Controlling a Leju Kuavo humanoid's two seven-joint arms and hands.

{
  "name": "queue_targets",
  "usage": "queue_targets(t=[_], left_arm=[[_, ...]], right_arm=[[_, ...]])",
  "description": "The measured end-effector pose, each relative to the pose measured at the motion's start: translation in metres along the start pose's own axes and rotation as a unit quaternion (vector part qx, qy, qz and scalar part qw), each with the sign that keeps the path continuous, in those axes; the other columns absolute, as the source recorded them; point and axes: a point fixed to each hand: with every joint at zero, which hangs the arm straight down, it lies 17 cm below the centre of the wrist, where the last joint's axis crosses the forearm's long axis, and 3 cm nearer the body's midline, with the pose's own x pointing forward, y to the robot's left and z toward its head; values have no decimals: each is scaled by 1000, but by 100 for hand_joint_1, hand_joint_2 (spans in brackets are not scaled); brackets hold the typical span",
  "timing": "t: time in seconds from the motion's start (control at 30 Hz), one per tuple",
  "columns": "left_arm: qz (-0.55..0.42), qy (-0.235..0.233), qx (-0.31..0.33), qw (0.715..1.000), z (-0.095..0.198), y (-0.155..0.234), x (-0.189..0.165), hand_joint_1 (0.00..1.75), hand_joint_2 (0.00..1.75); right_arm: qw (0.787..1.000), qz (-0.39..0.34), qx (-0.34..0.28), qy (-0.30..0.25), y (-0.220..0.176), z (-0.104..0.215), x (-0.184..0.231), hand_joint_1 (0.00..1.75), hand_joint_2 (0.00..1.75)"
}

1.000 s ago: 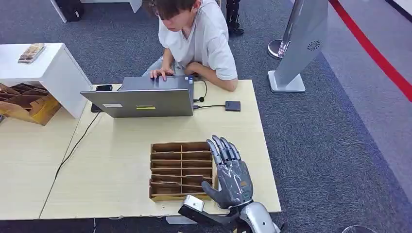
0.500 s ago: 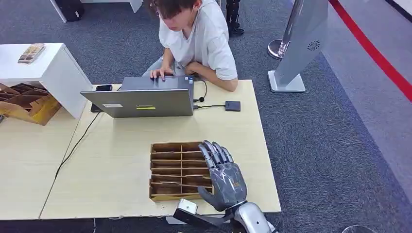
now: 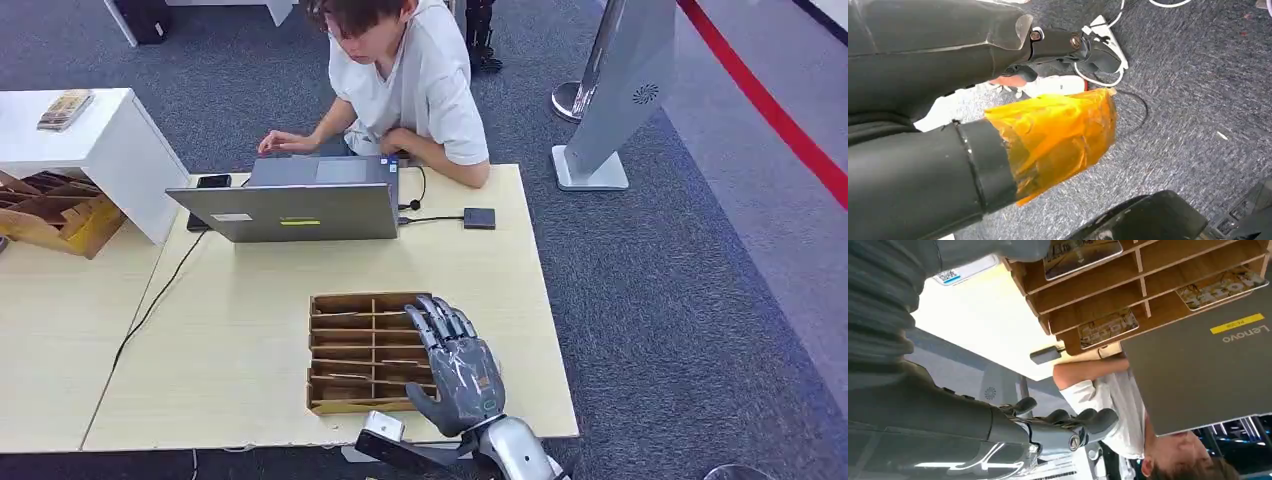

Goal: Pass the card to the sensor for recognition and then transmit it.

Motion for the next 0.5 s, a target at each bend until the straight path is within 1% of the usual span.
queue_targets(t=[0.1, 0.13, 0.17, 0.2, 0.23, 0.3, 0.43, 0.5], left_arm=[[-1, -1, 1, 1000, 0, 1, 0, 0, 0], [-2, -1, 1, 1000, -1, 1, 1, 0, 0], [-2, -1, 1, 1000, -1, 1, 1, 0, 0], [-2, -2, 1, 1000, -1, 2, 1, 0, 0], [-2, -2, 1, 1000, -1, 2, 1, 0, 0], [-3, -2, 0, 1000, -1, 2, 1, 0, 0], [-3, -3, 1, 1000, -1, 2, 2, 0, 0], [-3, -3, 0, 1000, -1, 2, 2, 0, 0]], right_arm=[[1000, 0, 2, 0, 1, 0, 0, 31, 175], [1000, 0, 3, -1, 2, 0, 0, 31, 175], [1000, 0, 4, -1, 2, 0, 0, 26, 175], [1000, 1, 6, -1, 3, 0, 0, 28, 175], [1000, 1, 7, -1, 4, 0, 0, 24, 175], [1000, 2, 9, -2, 6, -1, 0, 24, 175], [1000, 4, 14, -2, 9, 0, -1, 33, 175], [1000, 5, 16, -3, 11, -1, -1, 33, 175]])
